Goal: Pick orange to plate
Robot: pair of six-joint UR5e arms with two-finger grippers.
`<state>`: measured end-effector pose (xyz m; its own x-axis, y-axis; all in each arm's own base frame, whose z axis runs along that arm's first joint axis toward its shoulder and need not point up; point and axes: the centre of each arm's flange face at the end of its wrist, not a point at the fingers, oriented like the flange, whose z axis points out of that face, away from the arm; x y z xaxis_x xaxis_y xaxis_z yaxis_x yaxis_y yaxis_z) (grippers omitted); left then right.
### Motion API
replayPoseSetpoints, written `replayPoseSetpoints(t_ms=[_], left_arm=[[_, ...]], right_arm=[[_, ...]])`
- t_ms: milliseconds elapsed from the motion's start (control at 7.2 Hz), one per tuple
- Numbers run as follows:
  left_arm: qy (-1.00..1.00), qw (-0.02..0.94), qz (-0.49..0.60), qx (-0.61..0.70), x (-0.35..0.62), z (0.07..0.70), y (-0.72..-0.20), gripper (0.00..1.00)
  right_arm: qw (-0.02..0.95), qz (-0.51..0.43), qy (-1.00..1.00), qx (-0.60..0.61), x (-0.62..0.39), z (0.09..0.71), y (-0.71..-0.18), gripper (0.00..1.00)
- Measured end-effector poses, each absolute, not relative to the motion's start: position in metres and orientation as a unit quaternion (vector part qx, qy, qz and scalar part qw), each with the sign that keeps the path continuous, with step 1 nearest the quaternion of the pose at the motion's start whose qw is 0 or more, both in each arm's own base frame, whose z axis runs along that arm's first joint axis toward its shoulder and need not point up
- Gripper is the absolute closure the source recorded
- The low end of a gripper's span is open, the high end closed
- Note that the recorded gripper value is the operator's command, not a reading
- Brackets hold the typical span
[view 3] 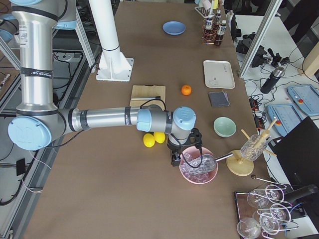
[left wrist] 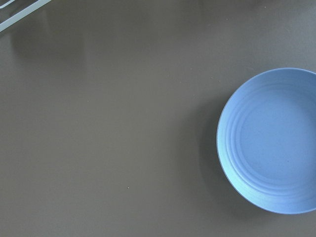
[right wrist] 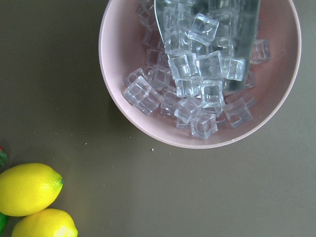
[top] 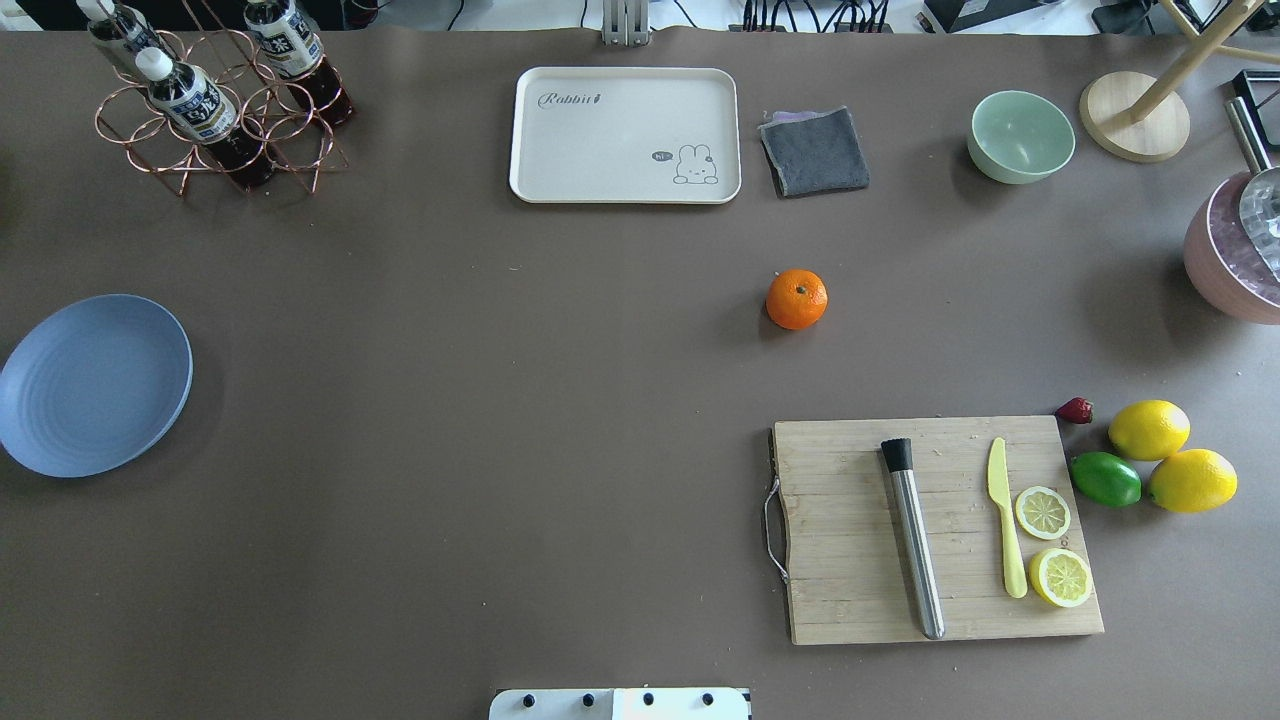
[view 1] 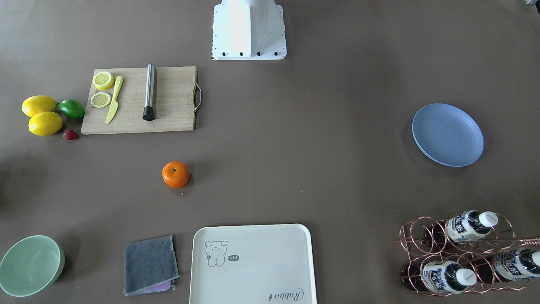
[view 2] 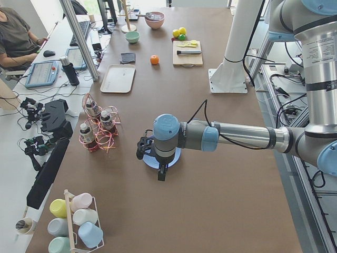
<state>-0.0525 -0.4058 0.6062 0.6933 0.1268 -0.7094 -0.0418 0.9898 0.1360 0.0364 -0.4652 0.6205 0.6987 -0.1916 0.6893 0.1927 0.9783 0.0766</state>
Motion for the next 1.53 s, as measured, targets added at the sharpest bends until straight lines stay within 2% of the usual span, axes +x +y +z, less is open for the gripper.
replayPoseSetpoints(t_ms=[1528], left_arm=[[0.397, 0.913, 0.069, 0.065, -0.037, 0.605, -0.408, 0.02]], right_arm=[[0.918, -0.111, -0.380, 0.001, 0.030, 0.624, -0.462, 0.00]])
